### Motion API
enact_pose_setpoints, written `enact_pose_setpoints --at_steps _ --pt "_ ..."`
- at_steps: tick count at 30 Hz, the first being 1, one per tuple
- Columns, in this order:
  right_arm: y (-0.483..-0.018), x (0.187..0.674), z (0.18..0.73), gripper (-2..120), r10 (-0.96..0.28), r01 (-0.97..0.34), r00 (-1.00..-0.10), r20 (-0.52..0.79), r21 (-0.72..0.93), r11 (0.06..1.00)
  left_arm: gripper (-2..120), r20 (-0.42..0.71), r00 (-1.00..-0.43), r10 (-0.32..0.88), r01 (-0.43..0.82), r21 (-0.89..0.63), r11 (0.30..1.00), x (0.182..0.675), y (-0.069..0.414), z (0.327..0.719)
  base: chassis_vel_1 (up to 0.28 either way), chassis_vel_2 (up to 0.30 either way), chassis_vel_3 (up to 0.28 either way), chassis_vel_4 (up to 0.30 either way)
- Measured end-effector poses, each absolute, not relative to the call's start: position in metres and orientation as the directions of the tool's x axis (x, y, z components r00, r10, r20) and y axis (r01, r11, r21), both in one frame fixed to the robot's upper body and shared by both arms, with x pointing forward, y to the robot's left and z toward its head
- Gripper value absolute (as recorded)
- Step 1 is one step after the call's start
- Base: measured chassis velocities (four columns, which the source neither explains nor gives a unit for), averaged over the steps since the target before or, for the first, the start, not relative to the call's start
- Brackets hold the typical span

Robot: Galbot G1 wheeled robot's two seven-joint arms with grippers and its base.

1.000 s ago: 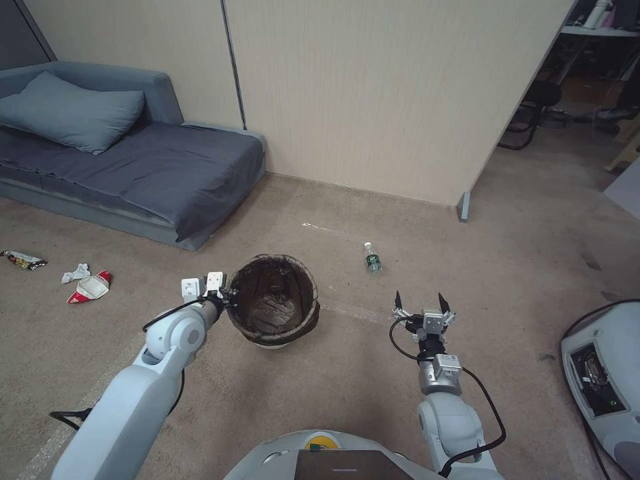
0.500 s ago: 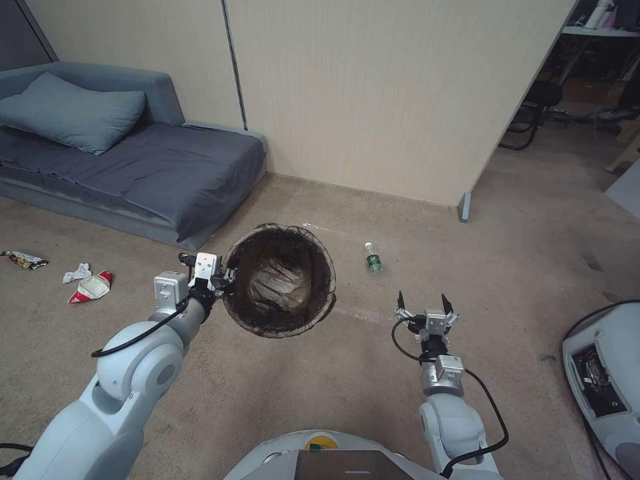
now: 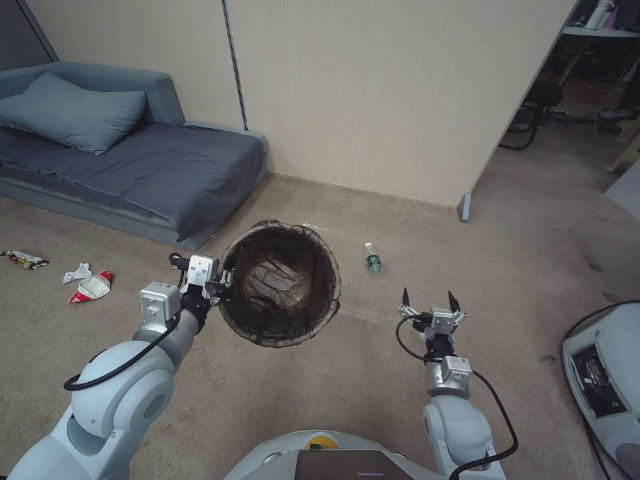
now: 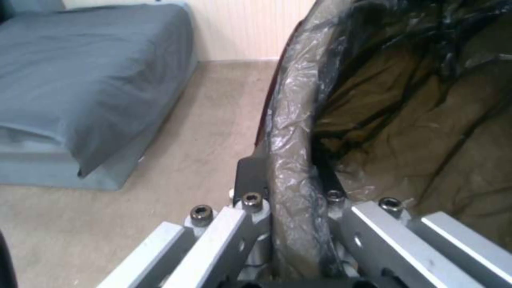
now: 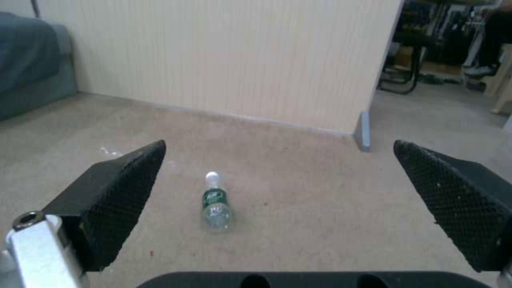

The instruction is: Pick up the trash bin, then pick up the garbage from the floor and place it into the trash bin.

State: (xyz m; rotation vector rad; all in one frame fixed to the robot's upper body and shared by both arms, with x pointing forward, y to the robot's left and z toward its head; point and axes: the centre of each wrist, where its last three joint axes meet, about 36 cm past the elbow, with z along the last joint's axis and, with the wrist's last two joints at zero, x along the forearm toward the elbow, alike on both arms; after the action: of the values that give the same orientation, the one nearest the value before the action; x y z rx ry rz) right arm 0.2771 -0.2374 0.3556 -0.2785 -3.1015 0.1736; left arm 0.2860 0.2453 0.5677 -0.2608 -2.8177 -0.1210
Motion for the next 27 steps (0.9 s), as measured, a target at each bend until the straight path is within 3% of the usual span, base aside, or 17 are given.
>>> enact_pose_setpoints --at_steps 20,27 --pt "-0.240 0.273 0.374 100 0.150 0.150 -0.989 -0.005 -0.116 0.982 3 0.302 -0.941 0.154 0.184 0.072 0.980 0.285 0.248 0.569 0.000 0.000 0.000 0.000" --pt "-0.239 0.273 0.374 100 0.141 0.141 -0.990 -0.004 -0.111 0.984 3 0.298 -0.942 0.154 0.182 0.069 0.981 0.286 0.247 0.569 -0.099 0.118 0.112 -0.103"
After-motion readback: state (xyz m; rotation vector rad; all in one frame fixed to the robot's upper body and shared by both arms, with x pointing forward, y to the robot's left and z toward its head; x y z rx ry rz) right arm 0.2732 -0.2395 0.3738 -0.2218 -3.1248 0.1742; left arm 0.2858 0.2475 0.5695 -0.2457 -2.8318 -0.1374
